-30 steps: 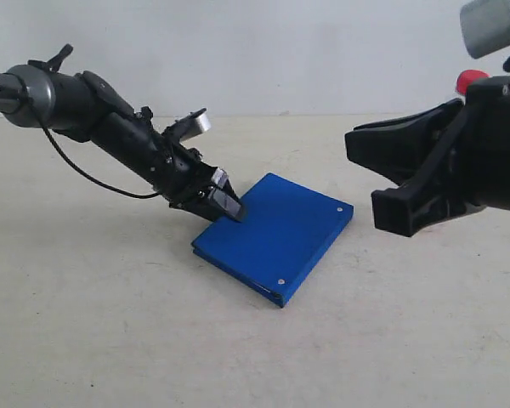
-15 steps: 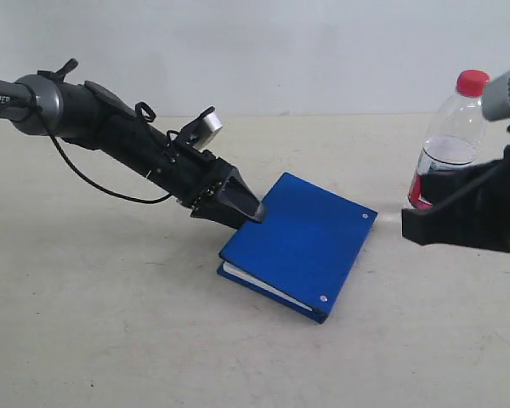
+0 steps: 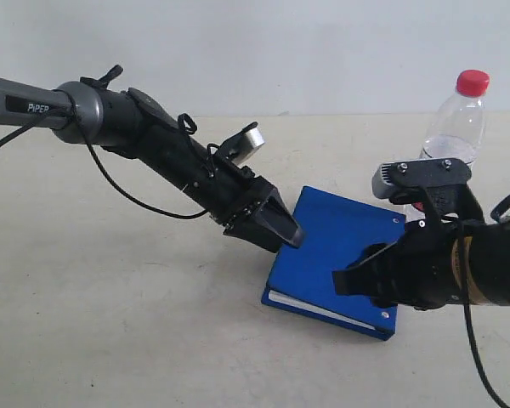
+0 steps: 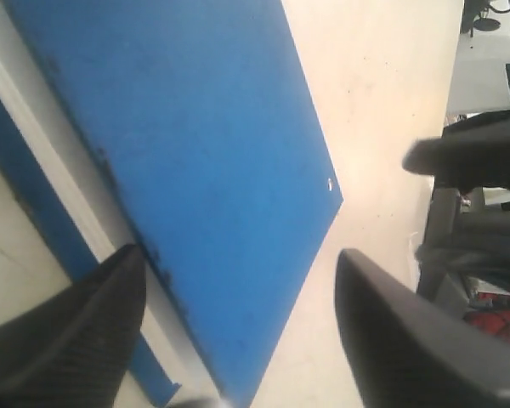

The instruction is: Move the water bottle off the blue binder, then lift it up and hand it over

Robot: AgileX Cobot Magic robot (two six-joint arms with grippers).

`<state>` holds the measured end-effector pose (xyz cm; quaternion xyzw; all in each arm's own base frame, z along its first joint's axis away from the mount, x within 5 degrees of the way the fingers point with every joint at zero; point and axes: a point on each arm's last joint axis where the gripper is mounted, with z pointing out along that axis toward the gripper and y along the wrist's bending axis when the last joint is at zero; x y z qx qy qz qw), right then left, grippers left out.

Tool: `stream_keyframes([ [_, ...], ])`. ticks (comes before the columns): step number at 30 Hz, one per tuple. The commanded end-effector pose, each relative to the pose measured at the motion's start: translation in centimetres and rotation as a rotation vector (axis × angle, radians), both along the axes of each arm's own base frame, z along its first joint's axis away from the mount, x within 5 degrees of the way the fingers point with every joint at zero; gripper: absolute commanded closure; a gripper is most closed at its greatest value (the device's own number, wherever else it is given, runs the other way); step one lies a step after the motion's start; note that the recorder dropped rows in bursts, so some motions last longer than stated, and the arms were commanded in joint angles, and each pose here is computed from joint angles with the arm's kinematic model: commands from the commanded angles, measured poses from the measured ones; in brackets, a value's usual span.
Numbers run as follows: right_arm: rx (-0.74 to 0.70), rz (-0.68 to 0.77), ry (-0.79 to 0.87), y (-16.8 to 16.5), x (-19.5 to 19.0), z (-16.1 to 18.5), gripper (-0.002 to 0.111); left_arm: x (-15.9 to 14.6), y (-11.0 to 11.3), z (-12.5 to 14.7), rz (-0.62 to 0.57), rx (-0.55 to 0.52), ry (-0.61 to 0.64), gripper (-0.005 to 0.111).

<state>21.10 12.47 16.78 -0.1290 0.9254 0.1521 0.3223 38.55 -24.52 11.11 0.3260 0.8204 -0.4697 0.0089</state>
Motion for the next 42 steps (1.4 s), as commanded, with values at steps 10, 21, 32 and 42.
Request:
stream_keyframes([
  [10, 0.129, -0.307, 0.161, -4.1, 1.3, -2.1, 0.065, -0.2, -0.3, 0.7, -0.012, -0.003, -0.003, 0.047],
  [21, 0.347, -0.225, 0.384, -5.5, 3.6, -4.9, 0.065, -0.2, -0.3, -0.3, -0.010, 0.007, 0.021, 0.047],
  [32, 0.425, -0.135, 0.436, -4.5, 4.5, -5.6, 0.065, 0.1, -0.8, 0.3, 0.064, -0.075, 0.071, 0.047],
  [42, 0.426, -0.150, 0.430, -4.5, 4.7, -5.6, 0.065, 0.1, -0.8, -0.4, 0.059, -0.065, 0.079, 0.051],
])
